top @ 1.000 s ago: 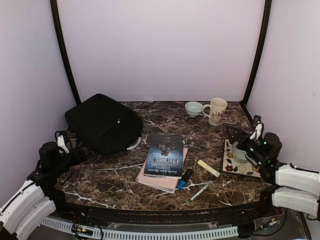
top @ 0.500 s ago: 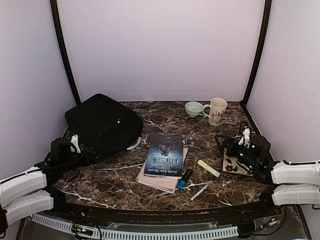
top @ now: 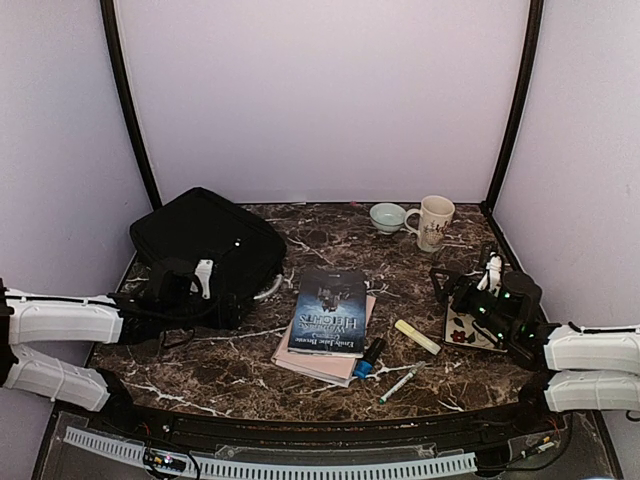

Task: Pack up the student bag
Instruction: Adjust the student bag at the center of the board.

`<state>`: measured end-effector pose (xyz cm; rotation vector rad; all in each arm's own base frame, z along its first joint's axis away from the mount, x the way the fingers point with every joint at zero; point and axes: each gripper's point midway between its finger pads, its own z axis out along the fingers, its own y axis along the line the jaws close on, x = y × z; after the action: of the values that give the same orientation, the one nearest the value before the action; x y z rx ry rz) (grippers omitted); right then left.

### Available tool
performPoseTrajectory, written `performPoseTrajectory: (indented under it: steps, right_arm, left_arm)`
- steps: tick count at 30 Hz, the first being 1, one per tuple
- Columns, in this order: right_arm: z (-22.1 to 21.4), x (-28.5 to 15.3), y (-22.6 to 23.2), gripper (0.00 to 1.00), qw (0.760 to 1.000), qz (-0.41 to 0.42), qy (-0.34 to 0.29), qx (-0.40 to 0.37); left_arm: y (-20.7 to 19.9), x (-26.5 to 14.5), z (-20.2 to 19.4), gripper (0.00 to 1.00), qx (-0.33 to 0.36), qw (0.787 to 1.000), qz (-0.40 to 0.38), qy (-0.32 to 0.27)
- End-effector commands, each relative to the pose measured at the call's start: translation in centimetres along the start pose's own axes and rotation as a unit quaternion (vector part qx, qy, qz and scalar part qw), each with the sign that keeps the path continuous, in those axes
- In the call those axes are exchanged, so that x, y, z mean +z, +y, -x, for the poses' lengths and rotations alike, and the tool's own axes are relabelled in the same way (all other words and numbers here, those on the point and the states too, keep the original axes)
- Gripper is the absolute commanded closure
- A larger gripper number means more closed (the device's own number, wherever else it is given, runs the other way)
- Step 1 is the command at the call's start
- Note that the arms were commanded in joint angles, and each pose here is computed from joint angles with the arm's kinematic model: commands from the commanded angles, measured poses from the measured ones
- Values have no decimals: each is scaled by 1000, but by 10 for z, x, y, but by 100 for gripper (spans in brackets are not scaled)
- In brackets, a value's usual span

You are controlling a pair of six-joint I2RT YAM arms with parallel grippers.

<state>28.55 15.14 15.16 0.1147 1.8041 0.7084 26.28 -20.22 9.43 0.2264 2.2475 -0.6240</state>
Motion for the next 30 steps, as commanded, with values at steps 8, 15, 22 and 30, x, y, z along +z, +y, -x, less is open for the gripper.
performPoseTrajectory:
  steps: [8,15,22,30]
  right_arm:
    - [8,3,8,5,1000,3,-12,-11]
    - [7,2,9,5,1000,6,-11,-13]
    - [8,0,9,5,1000,11,-15,-13]
    - [2,10,13,8,1000,10,11,-23]
  left_arm:
    - [0,69,62,11,171,959,223,46]
    - [11,125,79,11,214,924,311,66]
    - [4,139,119,11,211,926,313,22]
    - [25,167,124,13,180,934,302,56]
